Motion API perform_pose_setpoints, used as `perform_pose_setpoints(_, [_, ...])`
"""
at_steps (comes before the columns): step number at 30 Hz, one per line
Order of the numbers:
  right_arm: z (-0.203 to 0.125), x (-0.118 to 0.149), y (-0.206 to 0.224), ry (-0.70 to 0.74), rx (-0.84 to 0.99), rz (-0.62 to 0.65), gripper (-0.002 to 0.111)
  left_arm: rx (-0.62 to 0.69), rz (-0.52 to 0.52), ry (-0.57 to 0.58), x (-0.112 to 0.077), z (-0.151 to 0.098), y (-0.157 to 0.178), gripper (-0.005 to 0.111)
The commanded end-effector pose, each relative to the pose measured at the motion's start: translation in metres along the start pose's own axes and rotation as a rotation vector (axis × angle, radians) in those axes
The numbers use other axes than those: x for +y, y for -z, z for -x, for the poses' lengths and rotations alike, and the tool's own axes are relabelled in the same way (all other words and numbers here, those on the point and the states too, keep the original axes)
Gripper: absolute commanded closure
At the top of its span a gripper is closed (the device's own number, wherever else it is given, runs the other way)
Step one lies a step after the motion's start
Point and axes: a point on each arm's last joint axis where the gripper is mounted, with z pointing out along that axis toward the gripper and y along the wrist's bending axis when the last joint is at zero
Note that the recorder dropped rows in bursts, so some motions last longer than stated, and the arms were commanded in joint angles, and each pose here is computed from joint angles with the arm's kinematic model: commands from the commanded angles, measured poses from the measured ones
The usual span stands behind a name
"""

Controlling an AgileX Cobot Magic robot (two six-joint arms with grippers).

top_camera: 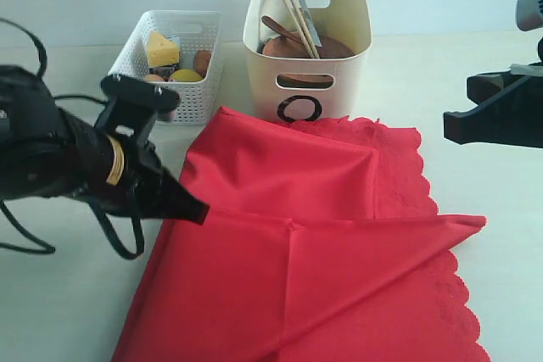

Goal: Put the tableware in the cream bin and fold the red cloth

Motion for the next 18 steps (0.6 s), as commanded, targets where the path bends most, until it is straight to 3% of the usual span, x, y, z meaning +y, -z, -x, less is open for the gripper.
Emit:
perform_pose_setpoints(1, [-0.002, 0.002, 0.001, 0.005, 0.007, 0.021, 0.108, -0.001, -0.082, -0.007, -0.006, -0.019, -0.028, 0.105])
perform_pose_setpoints(5, [-0.002, 0.002, 0.001, 0.005, 0.007, 0.021, 0.108, 0.030, -0.139, -0.047, -0.032, -0.032, -0.041, 0.105])
perform_pose_setpoints(8, [-0.002, 0.002, 0.001, 0.005, 0.007, 0.021, 0.108, -0.049, -0.225, -0.128, -0.064, -0.030, -0.020, 0.105])
perform_pose_setpoints(14, [-0.002, 0.002, 0.001, 0.007, 0.007, 0.020, 0.108, -0.251, -0.413, -0.217, -0.106, -0.023, 0.036, 0.105])
perform_pose_setpoints(18, [-0.002, 0.001, 0.001, 0.006, 0.004, 0.009, 0.108, -0.324, -0.584, -0.330, -0.148, -0.040, 0.058, 0.105])
